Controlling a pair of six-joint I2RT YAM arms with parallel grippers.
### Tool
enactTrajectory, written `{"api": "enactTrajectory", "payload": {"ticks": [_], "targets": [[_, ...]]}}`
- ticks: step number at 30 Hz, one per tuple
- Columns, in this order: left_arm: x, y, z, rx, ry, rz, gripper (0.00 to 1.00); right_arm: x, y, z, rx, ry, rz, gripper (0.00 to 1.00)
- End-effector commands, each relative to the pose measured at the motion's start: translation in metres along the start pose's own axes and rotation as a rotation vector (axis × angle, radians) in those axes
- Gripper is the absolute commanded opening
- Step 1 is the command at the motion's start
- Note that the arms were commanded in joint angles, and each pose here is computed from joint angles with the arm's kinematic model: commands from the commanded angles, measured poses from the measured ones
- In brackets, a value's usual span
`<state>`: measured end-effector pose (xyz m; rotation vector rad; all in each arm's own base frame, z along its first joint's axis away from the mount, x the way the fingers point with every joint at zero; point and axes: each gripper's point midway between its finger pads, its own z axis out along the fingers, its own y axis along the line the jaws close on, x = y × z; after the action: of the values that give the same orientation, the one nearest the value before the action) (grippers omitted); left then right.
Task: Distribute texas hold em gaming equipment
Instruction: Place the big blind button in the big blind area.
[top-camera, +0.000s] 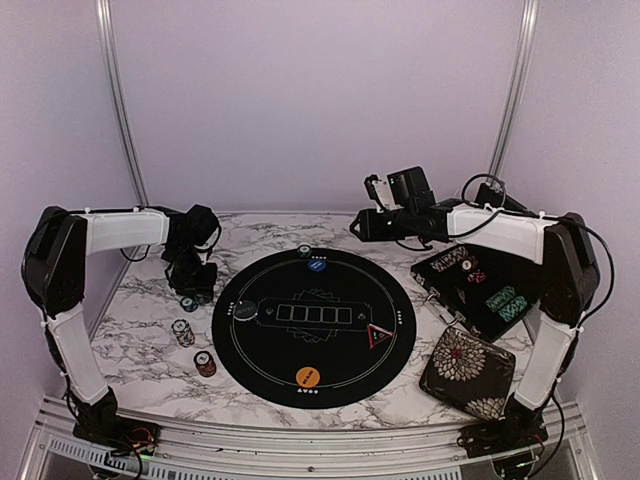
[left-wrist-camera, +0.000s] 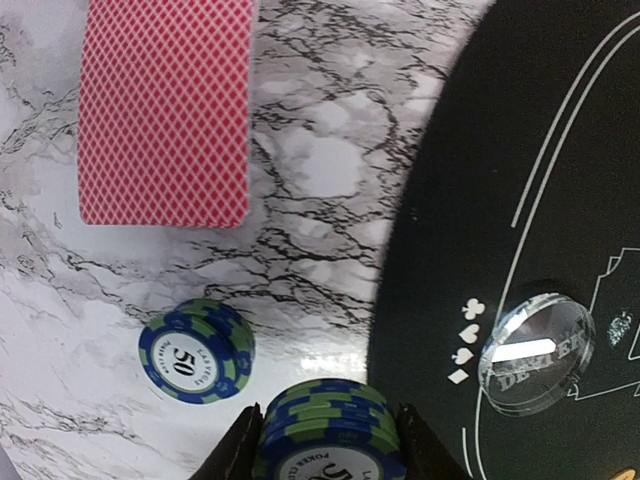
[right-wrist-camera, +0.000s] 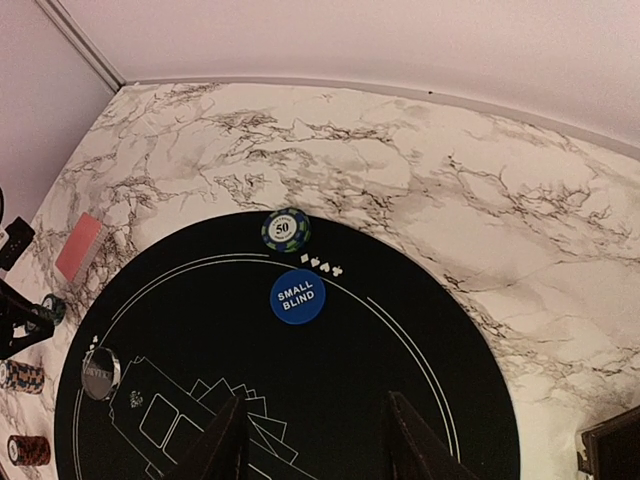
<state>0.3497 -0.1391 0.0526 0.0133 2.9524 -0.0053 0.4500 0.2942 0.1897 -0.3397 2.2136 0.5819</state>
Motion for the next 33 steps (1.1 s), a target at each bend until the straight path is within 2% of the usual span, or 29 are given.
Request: {"api": "enactTrajectory", "payload": {"ticks": [1,17,33], "targets": [[0.002,-0.018,-0.019,0.01,-0.016,0.013,0.42,-0.006,0.006,-0.013,-0.007,-0.03,-0.004,0.43],[0.031,-0.112,-0.034,0.065,-0.04,0.118,0.42,0.013,0.0,-0.042,0.007,-0.029,-0.01,0.43],[0.105,-0.233,-0.03,0.14,-0.015,0.332,0.42,0.042,-0.024,-0.074,0.084,-0.018,0.004,0.43]]}}
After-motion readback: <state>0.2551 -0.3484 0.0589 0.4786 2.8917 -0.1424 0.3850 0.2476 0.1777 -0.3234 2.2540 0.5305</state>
